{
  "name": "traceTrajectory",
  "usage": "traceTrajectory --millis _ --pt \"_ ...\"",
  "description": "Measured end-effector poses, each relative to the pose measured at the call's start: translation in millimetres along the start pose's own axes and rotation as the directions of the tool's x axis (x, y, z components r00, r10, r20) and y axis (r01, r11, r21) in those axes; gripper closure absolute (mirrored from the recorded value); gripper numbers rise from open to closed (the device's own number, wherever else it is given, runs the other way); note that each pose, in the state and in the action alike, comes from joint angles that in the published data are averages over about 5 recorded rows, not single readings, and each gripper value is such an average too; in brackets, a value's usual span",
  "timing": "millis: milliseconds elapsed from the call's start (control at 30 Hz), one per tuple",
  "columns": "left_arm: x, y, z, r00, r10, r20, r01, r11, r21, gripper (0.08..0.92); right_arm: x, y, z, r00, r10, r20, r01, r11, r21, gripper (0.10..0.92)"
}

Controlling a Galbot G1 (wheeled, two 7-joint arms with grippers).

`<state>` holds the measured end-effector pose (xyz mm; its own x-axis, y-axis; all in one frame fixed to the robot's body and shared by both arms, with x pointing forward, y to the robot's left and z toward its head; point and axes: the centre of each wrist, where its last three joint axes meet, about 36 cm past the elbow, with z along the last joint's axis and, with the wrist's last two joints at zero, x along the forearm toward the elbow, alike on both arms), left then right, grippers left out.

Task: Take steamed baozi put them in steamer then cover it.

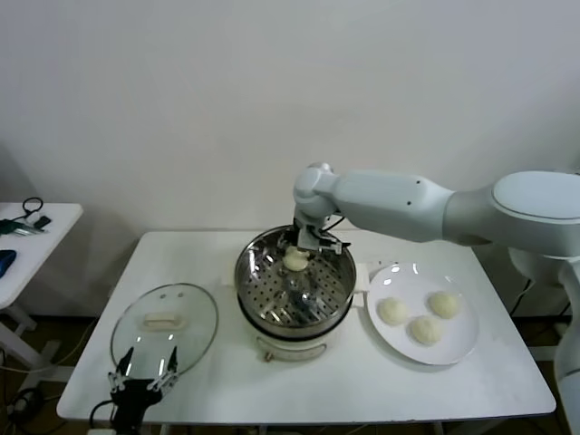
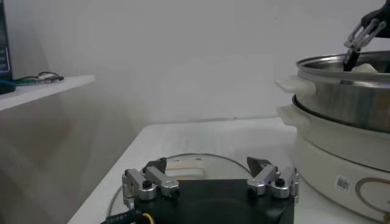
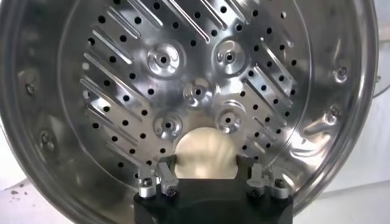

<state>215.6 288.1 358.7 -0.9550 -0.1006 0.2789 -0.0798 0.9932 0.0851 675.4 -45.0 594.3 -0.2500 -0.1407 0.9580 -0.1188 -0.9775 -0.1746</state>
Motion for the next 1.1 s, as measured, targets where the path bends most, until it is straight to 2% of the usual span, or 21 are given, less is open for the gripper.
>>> traceTrajectory --millis 67,267,400,500,600,767,933,1100 --pt "0 0 0 1.0 -0.002 0.001 0.002 1.0 0.0 0.177 5 0 2 1.0 0.0 0.007 0.001 1.0 -0.011 0.212" --pt "2 -1 0 1.0 -0.004 0.005 0.004 1.0 -0.005 0.177 43 11 16 1.0 0.003 0.022 -0.001 0.995 -0.096 0.2" --pt "3 -1 0 1.0 -0.006 0.004 0.006 1.0 -0.009 0.177 82 38 31 0.999 0.012 0.032 -0.004 0.969 -0.249 0.199" --pt "3 -1 -1 1.0 -0.005 0.006 0.005 1.0 -0.011 0.177 109 72 41 0.999 0.018 0.032 -0.003 0.914 -0.406 0.2" --pt "2 -1 -2 0.9999 -0.003 0.011 0.003 1.0 -0.012 0.177 125 120 46 0.999 0.012 0.03 0.007 0.823 -0.568 0.2" --pt "-1 -2 -4 0.9998 0.004 0.019 -0.003 1.0 -0.012 0.177 122 206 34 0.999 0.003 0.045 0.034 0.613 -0.79 0.199" --pt "-3 -4 -6 0.9998 0.006 0.02 -0.006 1.0 -0.013 0.177 91 267 5 0.996 0.012 0.084 0.072 0.41 -0.909 0.2" --pt "-2 -3 -5 0.9999 0.005 0.016 -0.005 1.0 -0.018 0.177 52 298 -20 0.994 0.012 0.112 0.105 0.27 -0.957 0.2"
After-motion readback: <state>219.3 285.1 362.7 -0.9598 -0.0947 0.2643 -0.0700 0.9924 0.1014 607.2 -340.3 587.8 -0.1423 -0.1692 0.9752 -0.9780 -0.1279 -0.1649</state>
